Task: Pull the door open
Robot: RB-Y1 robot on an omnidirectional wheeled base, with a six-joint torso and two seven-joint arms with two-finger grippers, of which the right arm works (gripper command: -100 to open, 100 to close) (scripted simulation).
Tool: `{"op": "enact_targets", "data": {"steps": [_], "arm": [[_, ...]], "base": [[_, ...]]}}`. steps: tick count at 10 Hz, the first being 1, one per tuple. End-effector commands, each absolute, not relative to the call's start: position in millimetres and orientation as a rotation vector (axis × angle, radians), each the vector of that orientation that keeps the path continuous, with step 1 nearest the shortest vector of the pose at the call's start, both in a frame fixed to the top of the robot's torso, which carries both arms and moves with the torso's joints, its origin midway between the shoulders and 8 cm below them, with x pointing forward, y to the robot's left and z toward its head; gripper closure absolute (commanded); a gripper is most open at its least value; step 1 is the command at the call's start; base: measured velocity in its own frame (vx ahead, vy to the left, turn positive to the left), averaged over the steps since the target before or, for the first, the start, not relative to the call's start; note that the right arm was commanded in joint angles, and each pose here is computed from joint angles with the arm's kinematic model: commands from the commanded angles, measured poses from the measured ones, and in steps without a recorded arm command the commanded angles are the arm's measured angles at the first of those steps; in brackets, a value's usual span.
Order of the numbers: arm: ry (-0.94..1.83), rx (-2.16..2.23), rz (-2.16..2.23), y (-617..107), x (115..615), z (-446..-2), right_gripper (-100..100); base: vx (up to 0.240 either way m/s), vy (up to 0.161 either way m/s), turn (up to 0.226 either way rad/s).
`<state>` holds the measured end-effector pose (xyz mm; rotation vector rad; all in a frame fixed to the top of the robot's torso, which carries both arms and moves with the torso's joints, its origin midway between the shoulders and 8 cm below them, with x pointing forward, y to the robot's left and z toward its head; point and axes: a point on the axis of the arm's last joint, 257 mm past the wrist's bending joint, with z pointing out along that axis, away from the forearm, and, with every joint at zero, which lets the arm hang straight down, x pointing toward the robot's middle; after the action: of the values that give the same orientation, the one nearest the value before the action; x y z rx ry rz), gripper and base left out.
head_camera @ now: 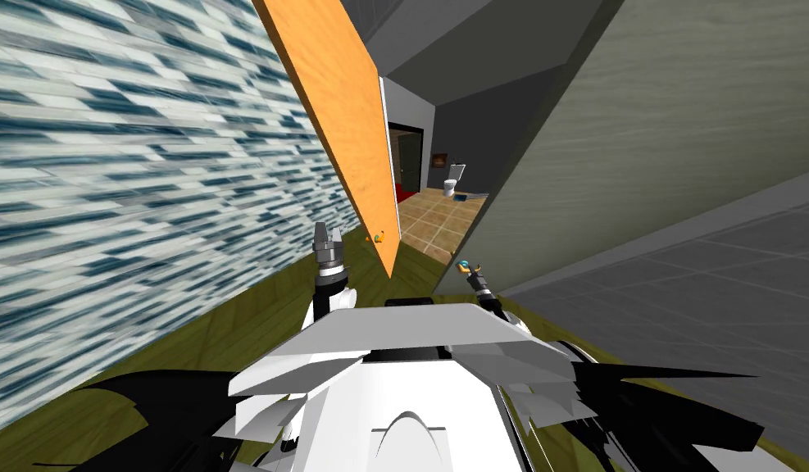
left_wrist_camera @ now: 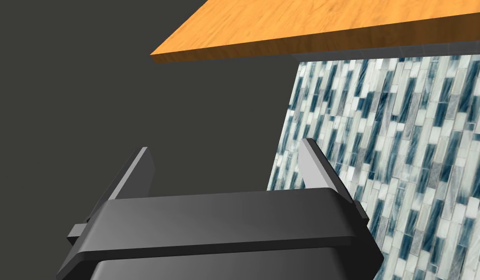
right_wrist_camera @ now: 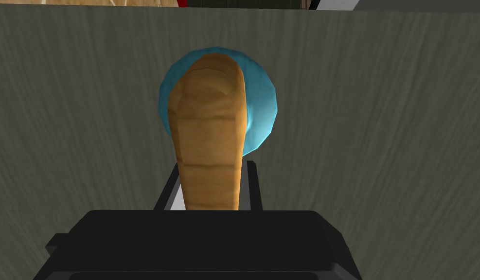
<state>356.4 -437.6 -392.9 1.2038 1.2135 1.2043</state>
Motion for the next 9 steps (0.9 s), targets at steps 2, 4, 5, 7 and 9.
{"op": "enact_targets", "data": {"steps": [2,4,5,7,9], "arm": [[1.228,1.196,1.228,-434.9,347.4,-391.5,100],[1.236,1.2,1.224,-436.4,340.0,-395.1,100],[1.239,1.197,1.228,-436.8,337.2,-394.8,100],[1.244,1.191,1.236,-437.6,330.3,-394.2,100],[1.251,1.185,1.245,-438.4,322.7,-393.4,100]], "base": [[-0.182,-0.041,0.059],[-0.095,-0.016,0.082],[-0.207,-0.065,0.21],[-0.223,-0.072,0.173],[-0.216,-0.081,0.196]]}}
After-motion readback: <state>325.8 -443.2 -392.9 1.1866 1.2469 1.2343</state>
